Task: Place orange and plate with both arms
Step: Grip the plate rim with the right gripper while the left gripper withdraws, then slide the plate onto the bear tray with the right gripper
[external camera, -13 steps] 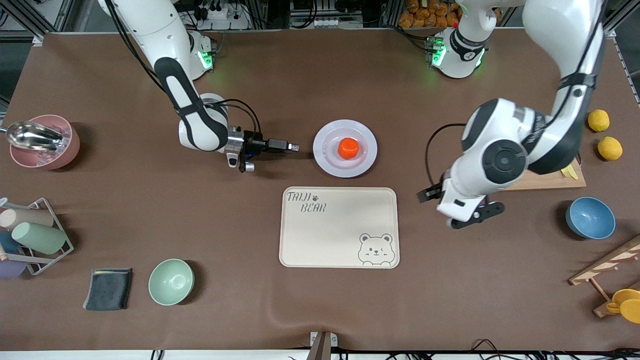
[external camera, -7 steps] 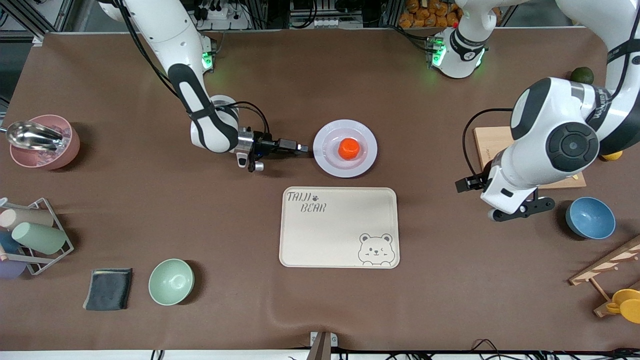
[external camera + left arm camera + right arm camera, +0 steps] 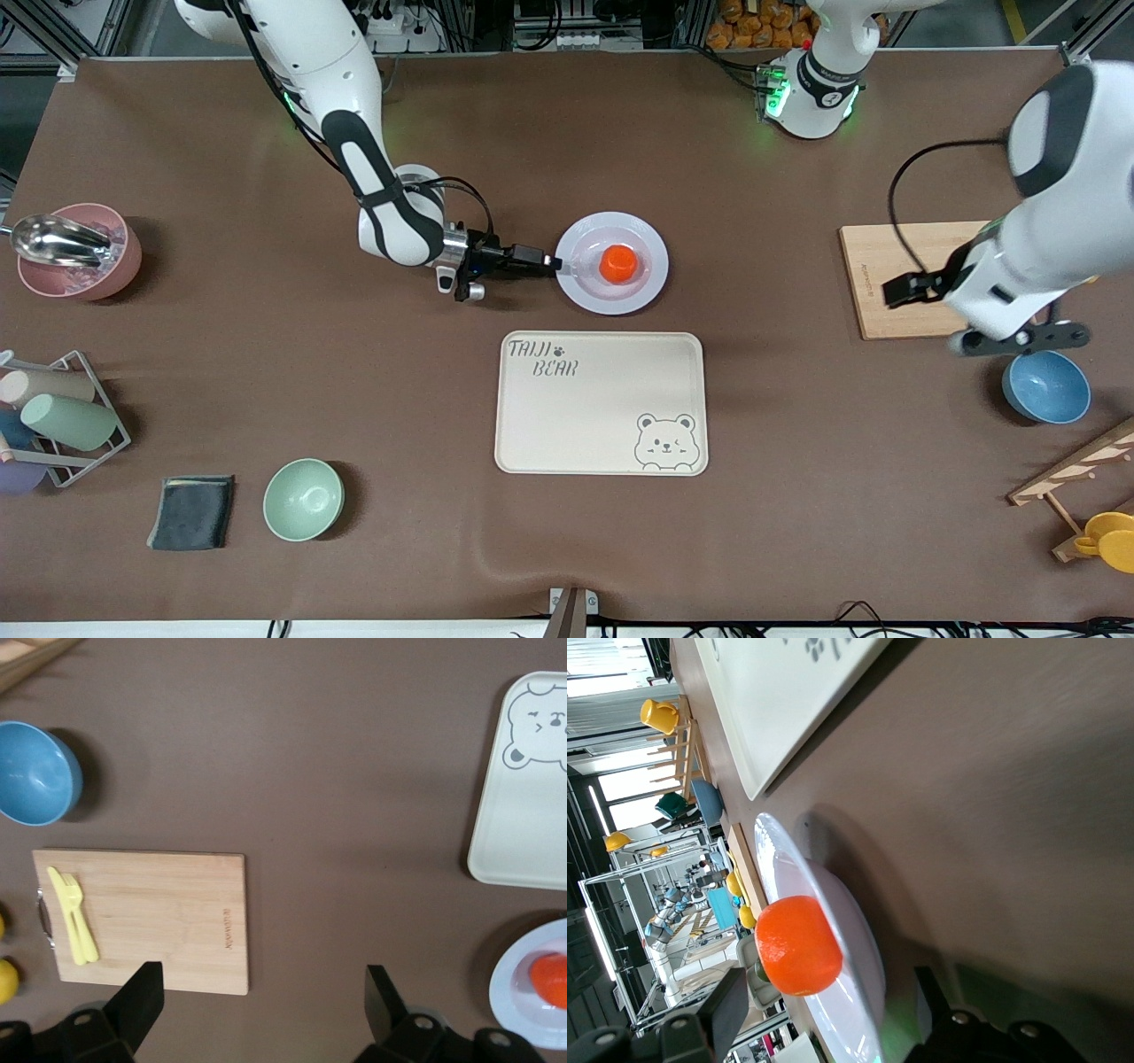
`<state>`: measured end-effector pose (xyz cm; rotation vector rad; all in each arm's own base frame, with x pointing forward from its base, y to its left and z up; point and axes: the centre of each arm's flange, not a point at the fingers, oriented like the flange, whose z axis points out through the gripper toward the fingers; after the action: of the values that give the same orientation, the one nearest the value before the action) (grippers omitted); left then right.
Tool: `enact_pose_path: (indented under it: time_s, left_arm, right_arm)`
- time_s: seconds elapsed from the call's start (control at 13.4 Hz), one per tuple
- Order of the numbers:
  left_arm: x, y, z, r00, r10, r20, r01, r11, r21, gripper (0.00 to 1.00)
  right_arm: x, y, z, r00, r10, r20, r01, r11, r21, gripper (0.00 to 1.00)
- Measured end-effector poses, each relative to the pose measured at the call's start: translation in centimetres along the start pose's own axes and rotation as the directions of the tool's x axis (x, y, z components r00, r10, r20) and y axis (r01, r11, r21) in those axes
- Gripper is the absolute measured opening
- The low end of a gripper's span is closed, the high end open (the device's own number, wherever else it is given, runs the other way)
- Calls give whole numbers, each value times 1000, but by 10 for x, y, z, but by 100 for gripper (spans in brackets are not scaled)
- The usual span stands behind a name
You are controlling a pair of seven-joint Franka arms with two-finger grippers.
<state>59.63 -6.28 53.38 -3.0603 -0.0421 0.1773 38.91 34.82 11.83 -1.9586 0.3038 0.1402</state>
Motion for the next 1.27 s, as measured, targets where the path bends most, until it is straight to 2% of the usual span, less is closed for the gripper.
enact_pose_path:
  time_s: [0.22, 0.3, 0.37, 0.45, 0.6, 0.67, 0.82, 0.9, 1.12, 1.27]
  left_arm:
    - [-42, -10, -35, 996, 83, -41, -82, 997, 13, 100]
    - [-56, -9, -43, 994, 101, -45, -101, 995, 12, 100]
    - [-66, -7, -50, 992, 114, -47, -114, 993, -3, 100]
    - [-72, -6, -54, 990, 127, -52, -129, 991, -24, 100]
    - [-76, -3, -57, 984, 166, -57, -169, 984, -46, 100]
    - [-77, -1, -57, 983, 176, -54, -179, 982, -53, 100]
    - [-78, 6, -57, 980, 192, -54, -194, 979, -54, 100]
    - [-78, 8, -59, 979, 195, -57, -198, 979, -54, 100]
    - [-78, 5, -64, 979, 190, -69, -194, 980, -54, 100]
    - [-78, 4, -65, 981, 180, -67, -184, 981, -55, 100]
  right_arm:
    - [-12, -7, 16, 1000, -7, 2, 7, 1000, -4, 74]
    - [-13, -7, 17, 1000, -9, 3, 9, 1000, -5, 65]
    - [-12, -7, 17, 1000, -17, 3, 17, 1000, -6, 65]
    - [-12, -6, 17, 1000, -27, 2, 27, 1000, -7, 59]
    - [-12, -2, 18, 999, -38, -5, 38, 999, -7, 33]
    - [-11, 1, 18, 999, -52, -15, 52, 999, -4, 33]
    - [-11, 7, 19, 997, -75, -37, 75, 997, 1, 15]
    - [-10, 5, 20, 996, -78, -39, 79, 997, 24, 5]
    - [-8, -2, 23, 996, -83, -42, 85, 995, 44, 5]
    - [-8, -7, 26, 997, -69, -42, 73, 993, 92, 5]
